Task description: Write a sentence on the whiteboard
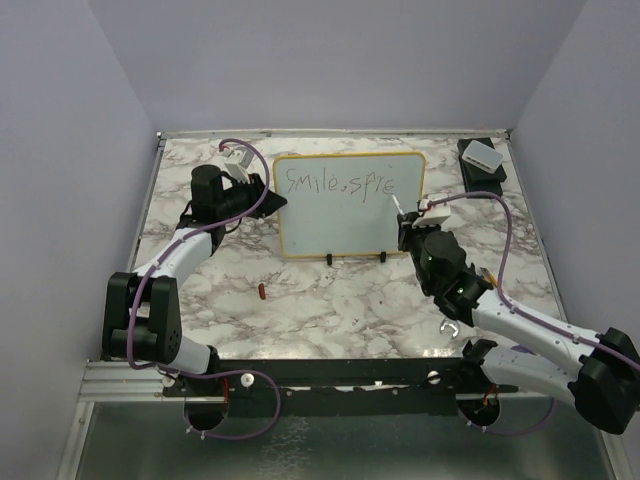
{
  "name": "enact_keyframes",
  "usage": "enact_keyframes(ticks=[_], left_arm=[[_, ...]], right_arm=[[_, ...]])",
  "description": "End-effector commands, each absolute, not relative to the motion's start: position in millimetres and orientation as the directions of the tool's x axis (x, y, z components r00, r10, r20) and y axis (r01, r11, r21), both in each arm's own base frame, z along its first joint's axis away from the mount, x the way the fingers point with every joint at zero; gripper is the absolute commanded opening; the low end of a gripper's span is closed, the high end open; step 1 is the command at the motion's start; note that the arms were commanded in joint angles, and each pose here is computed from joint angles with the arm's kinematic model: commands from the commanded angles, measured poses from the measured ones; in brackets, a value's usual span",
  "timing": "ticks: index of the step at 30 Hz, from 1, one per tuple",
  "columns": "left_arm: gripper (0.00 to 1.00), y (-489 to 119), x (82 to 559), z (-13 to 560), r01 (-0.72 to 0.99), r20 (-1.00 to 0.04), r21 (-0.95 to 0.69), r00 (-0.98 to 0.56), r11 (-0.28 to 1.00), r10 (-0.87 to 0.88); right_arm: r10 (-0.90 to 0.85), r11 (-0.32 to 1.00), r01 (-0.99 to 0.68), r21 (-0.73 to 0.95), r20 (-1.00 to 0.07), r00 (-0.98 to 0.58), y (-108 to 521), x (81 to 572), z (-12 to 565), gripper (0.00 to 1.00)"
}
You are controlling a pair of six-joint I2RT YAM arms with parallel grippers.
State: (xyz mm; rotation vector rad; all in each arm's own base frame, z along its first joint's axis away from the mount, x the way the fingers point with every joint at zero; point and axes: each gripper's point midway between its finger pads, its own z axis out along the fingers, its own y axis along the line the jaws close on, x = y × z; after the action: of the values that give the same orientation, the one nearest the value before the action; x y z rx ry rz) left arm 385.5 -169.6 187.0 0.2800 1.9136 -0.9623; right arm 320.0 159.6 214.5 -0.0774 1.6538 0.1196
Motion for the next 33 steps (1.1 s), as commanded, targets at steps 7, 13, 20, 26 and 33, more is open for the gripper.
enact_keyframes(ticks=[7,13,20,26,33], left_arm=[[0.26,-171,388,196,0.568,-0.845,-0.486,-0.500,0.664,-0.191],[0.25,-171,388,197,0.568,-0.845,-0.485,-0.499,0.665,-0.191],[0.25,-171,388,197,0.567,-0.845,-0.485,-0.499,0.665,-0.191],[0.24,-170,388,196,0.566,-0.846,-0.484,-0.499,0.667,-0.190],[0.24,-170,388,197,0.567,-0.846,-0.484,-0.499,0.666,-0.191]], right_arm=[[0.018,0.996,-0.089,0.021,-0.999,-0.035,147,318,230,0.01],[0.010,0.999,-0.051,0.010,-1.000,-0.015,140,323,237,0.01],[0.012,0.999,-0.048,0.012,-1.000,-0.009,139,326,239,0.01],[0.012,0.999,-0.046,0.013,-1.000,-0.022,139,328,234,0.01],[0.000,0.998,-0.068,0.004,-0.998,-0.057,144,328,223,0.01]])
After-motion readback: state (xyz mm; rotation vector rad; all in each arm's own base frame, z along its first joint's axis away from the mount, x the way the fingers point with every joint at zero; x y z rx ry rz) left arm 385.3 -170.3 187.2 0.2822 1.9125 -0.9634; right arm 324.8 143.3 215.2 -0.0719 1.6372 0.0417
